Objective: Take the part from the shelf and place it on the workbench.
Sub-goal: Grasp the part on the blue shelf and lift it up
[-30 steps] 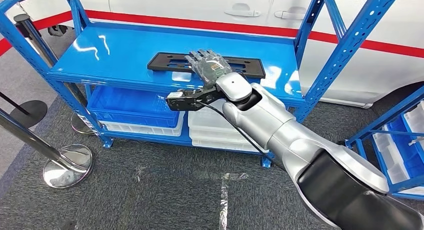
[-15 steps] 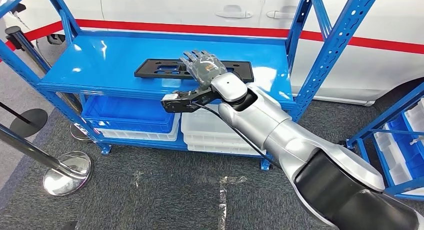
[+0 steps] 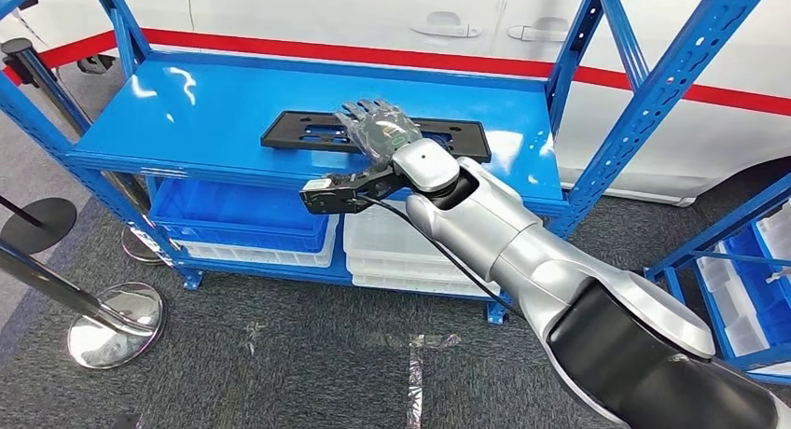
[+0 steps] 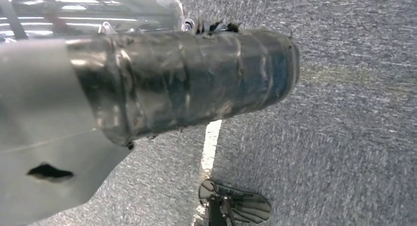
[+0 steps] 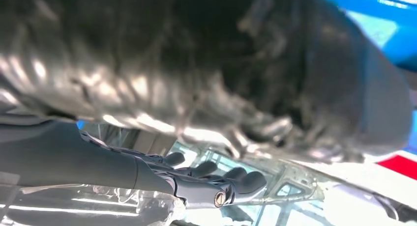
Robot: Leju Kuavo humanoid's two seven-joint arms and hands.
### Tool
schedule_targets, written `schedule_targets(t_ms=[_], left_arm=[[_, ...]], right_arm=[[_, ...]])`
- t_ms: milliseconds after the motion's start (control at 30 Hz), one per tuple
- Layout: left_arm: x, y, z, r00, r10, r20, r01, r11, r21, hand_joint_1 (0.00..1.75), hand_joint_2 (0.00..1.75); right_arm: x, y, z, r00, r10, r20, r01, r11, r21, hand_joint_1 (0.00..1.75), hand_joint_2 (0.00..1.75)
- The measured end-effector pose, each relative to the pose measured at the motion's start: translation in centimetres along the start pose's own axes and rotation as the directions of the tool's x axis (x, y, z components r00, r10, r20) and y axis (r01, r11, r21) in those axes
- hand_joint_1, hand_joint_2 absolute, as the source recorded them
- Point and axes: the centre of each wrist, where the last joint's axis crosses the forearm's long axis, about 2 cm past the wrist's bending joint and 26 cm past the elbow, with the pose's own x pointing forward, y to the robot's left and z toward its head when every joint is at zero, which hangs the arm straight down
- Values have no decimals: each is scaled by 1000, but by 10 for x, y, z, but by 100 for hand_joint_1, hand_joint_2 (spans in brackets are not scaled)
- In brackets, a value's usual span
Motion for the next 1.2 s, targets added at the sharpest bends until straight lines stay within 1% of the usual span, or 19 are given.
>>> schedule_targets(t_ms=[100, 233, 900, 1100, 1200], left_arm=[[-1, 0, 0, 1000, 0, -1, 0, 1000, 0, 0, 0], [0, 0, 0, 1000, 0, 1, 0, 1000, 3, 0, 0], [-1, 1, 0, 1000, 10, -5, -10, 1000, 13, 0, 0], [-1, 1, 0, 1000, 9, -6, -9, 1000, 17, 0, 0], [-1, 0, 0, 1000, 9, -3, -9, 1000, 21, 0, 0]], right_arm=[[-1, 6, 1, 1000, -3, -2, 3, 1000, 15, 0, 0], [-2, 5, 1, 1000, -5, -4, 5, 1000, 17, 0, 175], [-3, 14, 2, 1000, -14, -11, 15, 999, 43, 0, 175], [-4, 26, 4, 1000, -10, -12, 10, 998, 67, 0, 175], [-5, 26, 4, 1000, -1, -11, 2, 998, 68, 0, 175]])
